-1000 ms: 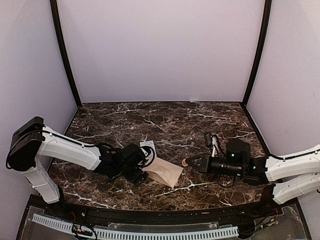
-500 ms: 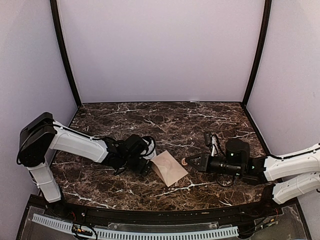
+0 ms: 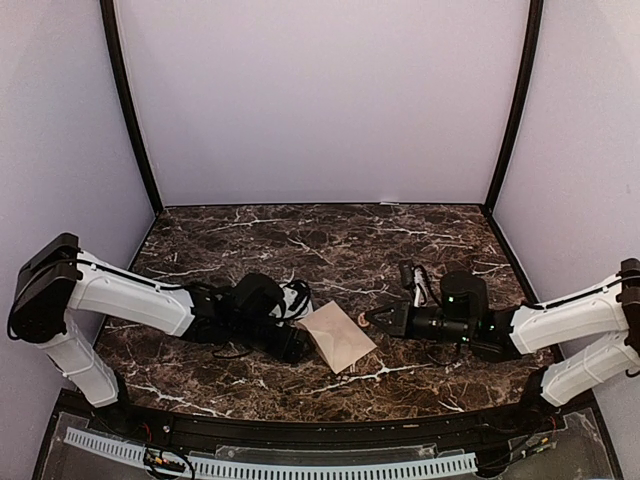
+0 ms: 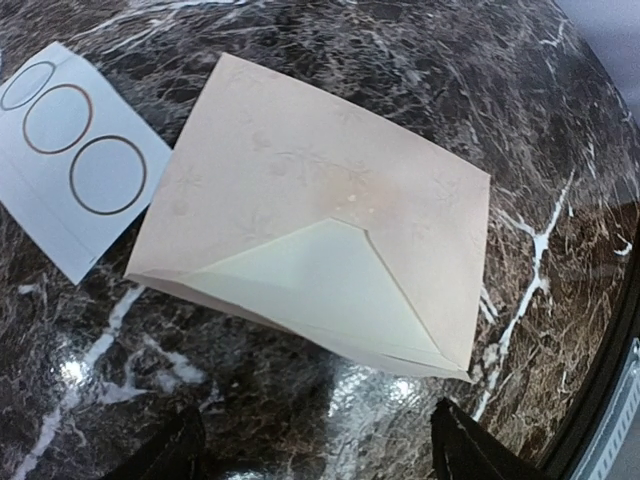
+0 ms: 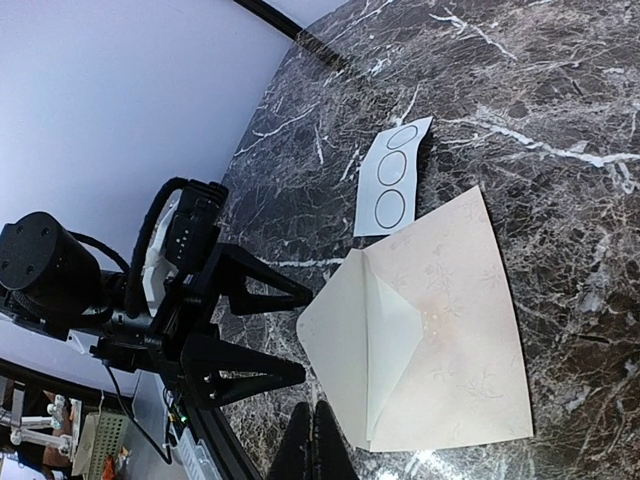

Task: Place the letter into the envelope and seal it

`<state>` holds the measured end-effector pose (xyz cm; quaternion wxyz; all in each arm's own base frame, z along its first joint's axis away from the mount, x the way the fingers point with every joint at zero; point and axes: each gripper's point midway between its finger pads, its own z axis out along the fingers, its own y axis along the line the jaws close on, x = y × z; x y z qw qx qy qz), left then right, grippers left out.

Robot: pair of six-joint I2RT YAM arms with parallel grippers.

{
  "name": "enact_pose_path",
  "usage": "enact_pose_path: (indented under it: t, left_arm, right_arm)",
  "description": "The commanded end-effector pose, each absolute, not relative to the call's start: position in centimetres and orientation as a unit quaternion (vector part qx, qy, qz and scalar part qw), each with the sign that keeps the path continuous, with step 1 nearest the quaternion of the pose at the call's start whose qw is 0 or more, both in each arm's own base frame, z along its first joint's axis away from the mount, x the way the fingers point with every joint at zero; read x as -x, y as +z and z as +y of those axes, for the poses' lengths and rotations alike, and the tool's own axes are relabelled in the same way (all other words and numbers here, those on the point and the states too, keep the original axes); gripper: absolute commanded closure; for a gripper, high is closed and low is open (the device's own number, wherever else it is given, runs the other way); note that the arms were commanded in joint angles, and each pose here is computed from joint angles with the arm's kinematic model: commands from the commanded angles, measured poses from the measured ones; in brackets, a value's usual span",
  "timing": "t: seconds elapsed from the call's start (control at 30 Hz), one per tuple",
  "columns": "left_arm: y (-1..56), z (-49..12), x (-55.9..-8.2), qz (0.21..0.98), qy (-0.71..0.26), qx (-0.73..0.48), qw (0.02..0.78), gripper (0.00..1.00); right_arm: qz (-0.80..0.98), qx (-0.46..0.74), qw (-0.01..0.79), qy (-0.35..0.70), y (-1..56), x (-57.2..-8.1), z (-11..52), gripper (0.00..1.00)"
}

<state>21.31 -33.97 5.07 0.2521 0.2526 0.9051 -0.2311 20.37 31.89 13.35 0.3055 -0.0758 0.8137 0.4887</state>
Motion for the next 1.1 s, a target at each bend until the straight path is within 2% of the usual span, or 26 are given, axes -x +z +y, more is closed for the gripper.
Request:
enact_pose_path:
  t: [0.0,0.2,0.37,0.7,1.07]
  left_arm:
    - [6.4,-36.3,-20.6,0.890,-0.287,-0.254,0.248,0.30]
    - [7.1,-38.0,-21.4,0.877,-0.308,-0.255,0.266,0.49]
    - [7.5,-38.9,-22.0,0.870,-0.317,-0.257,0.277,0.59]
    - [6.0,-39.9,-22.8,0.871,-0.301,-0.271,0.277,0.72]
    - [3.9,-39.9,-22.6,0.877,-0.292,-0.279,0.260,0.73]
  right_arm:
    - [0.787,0.085,0.323,0.519,15.5,-20.7,32.8,1.00]
    - [0.789,0.083,0.316,0.520,15.1,-20.4,32.6,1.00]
    - [0.790,0.082,0.310,0.522,14.8,-20.2,32.6,1.00]
    - [0.790,0.082,0.303,0.527,14.5,-20.2,32.8,1.00]
    - [0.798,0.082,0.294,0.519,13.4,-20.4,33.2,1.00]
